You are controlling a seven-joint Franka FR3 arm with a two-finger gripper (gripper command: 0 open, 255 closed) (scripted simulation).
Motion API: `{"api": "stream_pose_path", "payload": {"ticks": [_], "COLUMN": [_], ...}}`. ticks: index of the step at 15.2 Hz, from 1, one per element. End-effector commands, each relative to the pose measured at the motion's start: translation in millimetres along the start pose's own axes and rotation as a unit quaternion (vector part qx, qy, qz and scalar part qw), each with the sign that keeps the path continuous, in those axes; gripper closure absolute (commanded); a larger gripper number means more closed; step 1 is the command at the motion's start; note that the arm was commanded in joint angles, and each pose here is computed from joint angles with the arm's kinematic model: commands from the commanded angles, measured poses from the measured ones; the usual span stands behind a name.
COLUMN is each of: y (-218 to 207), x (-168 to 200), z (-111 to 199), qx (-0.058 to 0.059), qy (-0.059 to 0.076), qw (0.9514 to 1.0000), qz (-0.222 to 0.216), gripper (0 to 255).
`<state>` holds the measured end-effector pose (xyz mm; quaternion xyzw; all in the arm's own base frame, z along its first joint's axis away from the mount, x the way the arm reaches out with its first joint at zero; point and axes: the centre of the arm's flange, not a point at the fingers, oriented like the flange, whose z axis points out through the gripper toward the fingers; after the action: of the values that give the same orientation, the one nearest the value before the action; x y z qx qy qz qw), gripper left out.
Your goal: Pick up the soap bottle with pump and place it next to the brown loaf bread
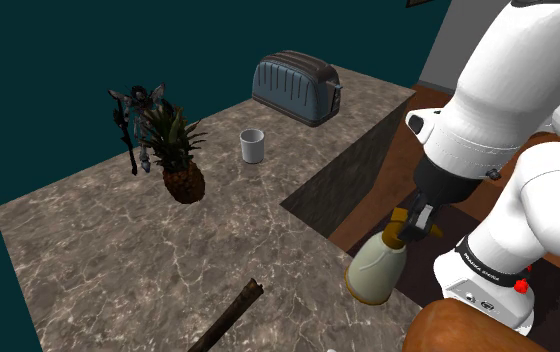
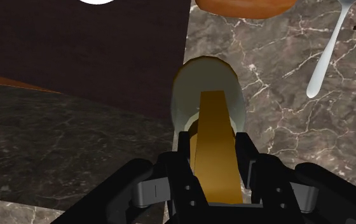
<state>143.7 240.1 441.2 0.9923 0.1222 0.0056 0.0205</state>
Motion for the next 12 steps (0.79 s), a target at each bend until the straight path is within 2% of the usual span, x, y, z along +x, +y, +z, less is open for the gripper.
{"api": "stream_pose_path", "payload": {"ticks": [1,6,7,12], "y": [-0.3,-0.3,-0.4,-0.4], "x": [0.0,0.0,0.0,0.0], "z": [0.9,0.9,0.9,0.9], "qx": [0.000,0.000,0.000,0.000], "qy": [0.000,0.000,0.000,0.000], "qw": [1.0000,1.0000,1.0000,1.0000], "qz": [0.000,0.000,0.000,0.000], "gripper": [255,255,0,0]}}
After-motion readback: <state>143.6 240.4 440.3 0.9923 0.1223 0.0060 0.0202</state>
